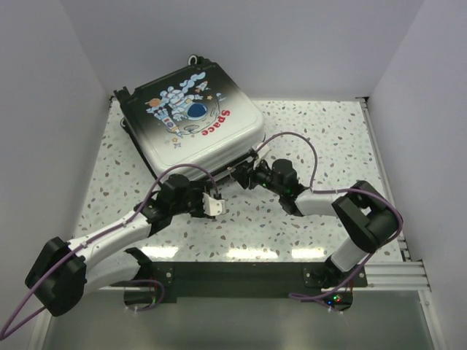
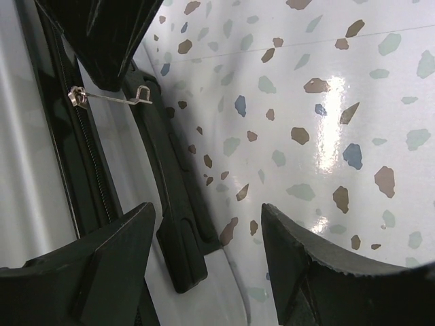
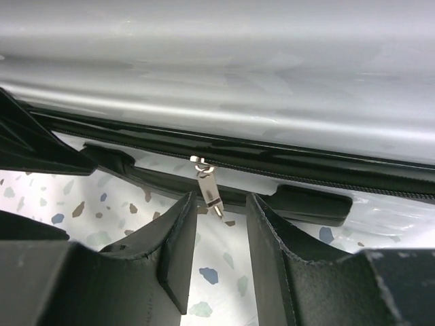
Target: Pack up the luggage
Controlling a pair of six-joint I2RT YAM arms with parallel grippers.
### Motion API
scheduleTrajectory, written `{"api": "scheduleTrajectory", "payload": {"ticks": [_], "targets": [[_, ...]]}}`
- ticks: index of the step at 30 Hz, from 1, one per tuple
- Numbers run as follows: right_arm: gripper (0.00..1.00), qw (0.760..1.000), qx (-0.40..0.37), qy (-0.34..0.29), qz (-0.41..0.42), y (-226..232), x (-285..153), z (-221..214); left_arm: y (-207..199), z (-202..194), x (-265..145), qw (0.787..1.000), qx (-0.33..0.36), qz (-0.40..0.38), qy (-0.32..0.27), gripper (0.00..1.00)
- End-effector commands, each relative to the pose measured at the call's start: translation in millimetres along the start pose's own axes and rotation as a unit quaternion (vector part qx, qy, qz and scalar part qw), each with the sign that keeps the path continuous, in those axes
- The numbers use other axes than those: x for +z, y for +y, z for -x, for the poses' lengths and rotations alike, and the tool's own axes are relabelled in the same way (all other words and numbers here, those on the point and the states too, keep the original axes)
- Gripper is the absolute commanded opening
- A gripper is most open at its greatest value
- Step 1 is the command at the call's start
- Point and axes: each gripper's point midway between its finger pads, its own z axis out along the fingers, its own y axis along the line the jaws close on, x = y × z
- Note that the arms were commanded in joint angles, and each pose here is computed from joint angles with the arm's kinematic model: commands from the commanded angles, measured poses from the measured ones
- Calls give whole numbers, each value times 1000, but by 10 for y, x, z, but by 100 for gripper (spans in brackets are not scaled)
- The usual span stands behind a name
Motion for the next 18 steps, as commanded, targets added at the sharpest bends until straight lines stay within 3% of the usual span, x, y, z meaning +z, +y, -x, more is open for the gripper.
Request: {"api": "scheduleTrajectory", "payload": {"ticks": [1,12,15,18], "targets": [[39,999,-29,-41,2,121,-16,214,74,94,-13,1000,-4,17,-11,69],[37,995,-53,-48,-69,5,137,144,110,159,-5,1000,-13,23,-17,70],[34,994,-56,-52,-76,-30,202,156,87,157,-2,1000,-13,20,-16,70],[24,993,-61,-55,-82,-65,234,141,79,151,-1,1000,-10,19,-15,70]]}}
